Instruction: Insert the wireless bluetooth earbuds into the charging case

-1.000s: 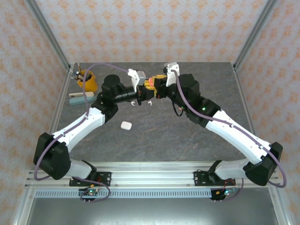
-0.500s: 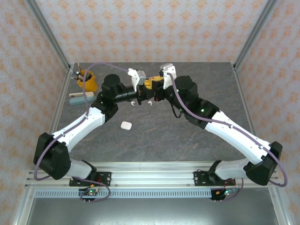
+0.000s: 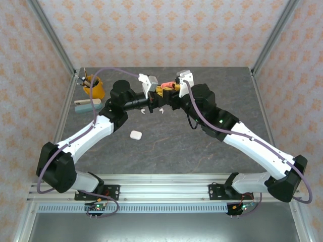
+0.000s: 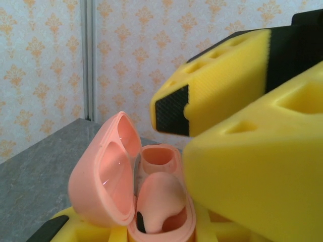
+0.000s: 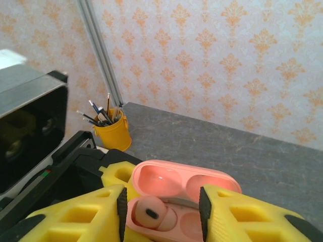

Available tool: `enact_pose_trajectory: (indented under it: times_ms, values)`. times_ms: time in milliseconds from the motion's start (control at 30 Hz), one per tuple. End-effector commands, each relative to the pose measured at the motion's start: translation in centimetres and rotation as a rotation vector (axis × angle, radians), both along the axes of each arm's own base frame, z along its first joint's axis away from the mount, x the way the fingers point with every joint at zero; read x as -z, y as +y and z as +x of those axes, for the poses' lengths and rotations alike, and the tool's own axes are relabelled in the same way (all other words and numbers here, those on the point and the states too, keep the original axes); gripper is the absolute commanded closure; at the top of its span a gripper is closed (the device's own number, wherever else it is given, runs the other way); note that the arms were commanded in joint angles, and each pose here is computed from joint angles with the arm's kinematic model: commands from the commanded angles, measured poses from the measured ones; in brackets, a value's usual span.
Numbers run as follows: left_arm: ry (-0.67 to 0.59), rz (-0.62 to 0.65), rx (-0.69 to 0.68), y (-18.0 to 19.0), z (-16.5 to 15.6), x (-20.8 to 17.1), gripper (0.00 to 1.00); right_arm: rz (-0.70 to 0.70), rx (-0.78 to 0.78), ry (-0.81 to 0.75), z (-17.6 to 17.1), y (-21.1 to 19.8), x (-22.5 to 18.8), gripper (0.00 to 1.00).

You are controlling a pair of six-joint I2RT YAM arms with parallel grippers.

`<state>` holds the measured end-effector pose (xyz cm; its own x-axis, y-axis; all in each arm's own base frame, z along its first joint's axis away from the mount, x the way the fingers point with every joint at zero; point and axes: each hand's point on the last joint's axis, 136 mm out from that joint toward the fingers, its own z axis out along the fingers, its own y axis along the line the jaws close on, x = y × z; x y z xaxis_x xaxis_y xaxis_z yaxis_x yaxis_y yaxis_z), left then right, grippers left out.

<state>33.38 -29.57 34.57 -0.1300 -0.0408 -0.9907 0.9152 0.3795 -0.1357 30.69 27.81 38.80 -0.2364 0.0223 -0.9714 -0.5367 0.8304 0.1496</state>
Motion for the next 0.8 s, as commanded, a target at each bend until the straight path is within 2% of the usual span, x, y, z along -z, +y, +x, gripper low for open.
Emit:
enact_pose_trajectory:
  times_ms: [0, 300, 500, 633, 767]
  values:
    - [-0.042, -0.031, 0.007, -0.2, -0.4, -1.6, 1.00, 0.065, 0.046, 0.007, 0.4, -1.5, -1.2, 0.49]
    - [-0.028, -0.027, 0.003, -0.3, -0.4, -0.6, 1.00, 0.216, 0.019, 0.052, 1.3, -1.8, -4.1, 0.35]
    - [-0.033, -0.020, -0.011, -0.1, -0.4, -0.2, 1.00, 0.339, 0.029, 0.115, 1.8, -2.5, -5.5, 0.32]
    - [-0.070, -0.007, -0.058, 0.6, -0.2, 0.1, 1.00, 0.426, 0.216, 0.279, 3.9, -6.6, -3.2, 0.32]
    - [-0.098, 0.016, -0.117, 1.5, -0.2, 1.0, 1.00, 0.388, 0.471, 0.464, 5.5, -11.5, 2.6, 0.30]
